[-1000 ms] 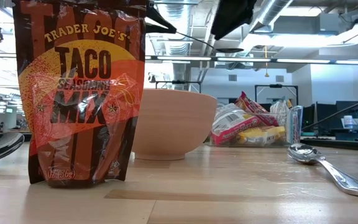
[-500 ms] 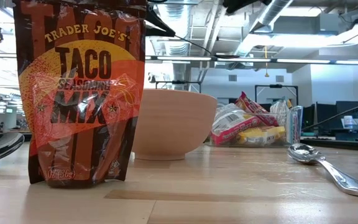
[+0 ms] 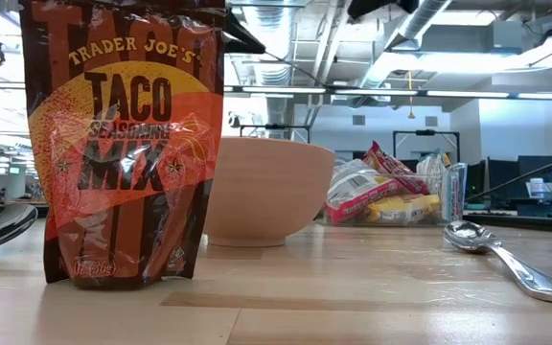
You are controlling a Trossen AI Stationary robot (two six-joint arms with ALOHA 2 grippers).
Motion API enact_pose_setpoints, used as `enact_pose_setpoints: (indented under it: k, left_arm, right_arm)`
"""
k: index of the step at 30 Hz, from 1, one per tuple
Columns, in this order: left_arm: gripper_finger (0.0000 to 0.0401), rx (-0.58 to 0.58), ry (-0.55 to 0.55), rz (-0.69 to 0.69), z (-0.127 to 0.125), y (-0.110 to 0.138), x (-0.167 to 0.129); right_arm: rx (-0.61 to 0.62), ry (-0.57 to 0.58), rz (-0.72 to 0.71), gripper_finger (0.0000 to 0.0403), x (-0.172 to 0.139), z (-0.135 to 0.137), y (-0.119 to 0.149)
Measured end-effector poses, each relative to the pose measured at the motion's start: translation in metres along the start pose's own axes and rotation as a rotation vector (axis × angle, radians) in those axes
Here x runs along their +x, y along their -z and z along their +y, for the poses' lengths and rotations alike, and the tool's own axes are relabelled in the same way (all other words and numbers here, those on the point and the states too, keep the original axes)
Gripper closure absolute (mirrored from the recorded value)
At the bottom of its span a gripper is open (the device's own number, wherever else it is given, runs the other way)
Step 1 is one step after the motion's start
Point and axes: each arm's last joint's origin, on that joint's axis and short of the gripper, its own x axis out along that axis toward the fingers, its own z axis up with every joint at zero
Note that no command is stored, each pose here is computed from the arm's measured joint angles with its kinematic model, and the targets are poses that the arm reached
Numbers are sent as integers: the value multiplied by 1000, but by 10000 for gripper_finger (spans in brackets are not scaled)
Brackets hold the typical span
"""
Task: Pick & Place Food Item
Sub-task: Put the top black spoon into the light green bin
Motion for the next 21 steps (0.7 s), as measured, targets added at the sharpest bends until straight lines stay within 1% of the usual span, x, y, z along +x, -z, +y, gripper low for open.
enact_pose_setpoints:
  k: [5, 8, 9, 13, 16, 21]
  left_arm:
    - [397, -1, 5, -4, -1, -1, -1]
    - [398, -1, 5, -4, -1, -1, -1]
    - [399, 3, 3, -3, 0, 0, -1]
    - [398, 23, 4, 1, -1, 1, -1]
    - [399, 30, 3, 3, -1, 1, -1]
    - [399, 95, 4, 2, -1, 0, -2]
  right_arm:
    - [-68, -300, -67, 400, 10, 17, 0]
    - [-99, -424, -131, 401, 11, 23, -5]
    - [-106, -439, -144, 401, 12, 23, -6]
    - [-115, -420, -168, 402, 8, 13, -9]
    - [-97, -391, -167, 402, 6, 2, -11]
    - [-72, -330, -177, 402, 2, -13, -13]
